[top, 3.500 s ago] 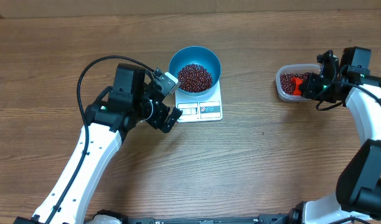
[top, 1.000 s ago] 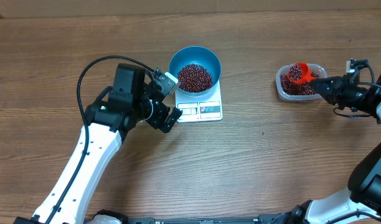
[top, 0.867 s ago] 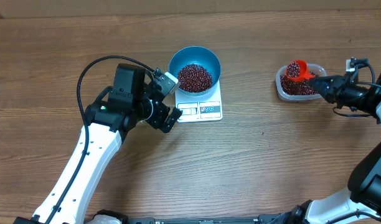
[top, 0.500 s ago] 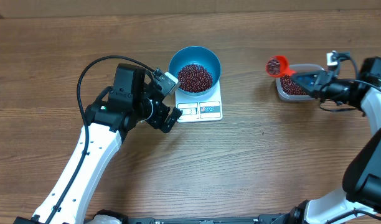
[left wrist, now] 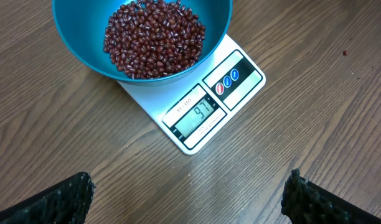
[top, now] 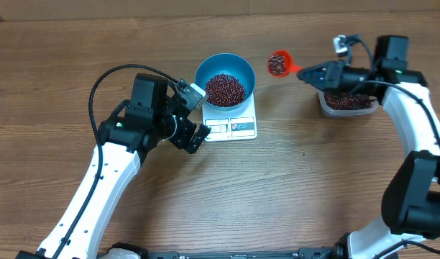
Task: Scoop item into bowl and weigh 150g on scale
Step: 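Lift the filled red scoop and carry it left over the teal bowl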
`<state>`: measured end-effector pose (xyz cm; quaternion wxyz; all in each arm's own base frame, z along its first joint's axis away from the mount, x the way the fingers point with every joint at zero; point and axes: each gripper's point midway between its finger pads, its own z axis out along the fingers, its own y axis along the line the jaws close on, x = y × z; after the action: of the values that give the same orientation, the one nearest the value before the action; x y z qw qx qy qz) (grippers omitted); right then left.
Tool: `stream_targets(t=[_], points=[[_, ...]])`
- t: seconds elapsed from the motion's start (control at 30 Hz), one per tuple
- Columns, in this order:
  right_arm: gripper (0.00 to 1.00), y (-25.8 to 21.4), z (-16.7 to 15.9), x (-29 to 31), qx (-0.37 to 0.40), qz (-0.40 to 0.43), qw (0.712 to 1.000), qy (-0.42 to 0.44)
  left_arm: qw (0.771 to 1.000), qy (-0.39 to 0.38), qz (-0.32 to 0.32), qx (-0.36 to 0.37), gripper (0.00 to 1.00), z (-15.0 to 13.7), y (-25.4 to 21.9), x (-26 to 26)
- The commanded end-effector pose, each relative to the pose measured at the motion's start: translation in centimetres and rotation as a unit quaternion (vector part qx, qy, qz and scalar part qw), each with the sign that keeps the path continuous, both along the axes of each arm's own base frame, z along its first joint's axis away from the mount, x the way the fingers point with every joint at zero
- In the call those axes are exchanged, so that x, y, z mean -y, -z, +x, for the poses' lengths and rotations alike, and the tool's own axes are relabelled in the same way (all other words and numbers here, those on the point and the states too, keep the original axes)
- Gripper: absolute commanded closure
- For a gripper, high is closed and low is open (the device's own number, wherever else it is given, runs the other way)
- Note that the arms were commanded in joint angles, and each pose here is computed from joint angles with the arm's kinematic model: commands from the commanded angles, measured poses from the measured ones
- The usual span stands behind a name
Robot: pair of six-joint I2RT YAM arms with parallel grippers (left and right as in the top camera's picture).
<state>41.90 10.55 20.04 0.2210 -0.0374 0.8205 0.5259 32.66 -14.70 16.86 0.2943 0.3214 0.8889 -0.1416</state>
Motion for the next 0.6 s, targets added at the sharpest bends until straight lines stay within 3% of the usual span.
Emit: stream_targets(t=[0.0,0.57], points=[[0.96,-0.7,0.9,-1.6,0.012,-0.030,0.999,0.000,1.000,0.016,-0.005,0.009,0.00,-0.3,-0.5,0.5],[0.96,1.5,1.6,-7.5,0.060,-0.171,0.983,-0.012,1.000,0.016,-0.005,0.009,0.00,-0.3,-0.5,0.5]])
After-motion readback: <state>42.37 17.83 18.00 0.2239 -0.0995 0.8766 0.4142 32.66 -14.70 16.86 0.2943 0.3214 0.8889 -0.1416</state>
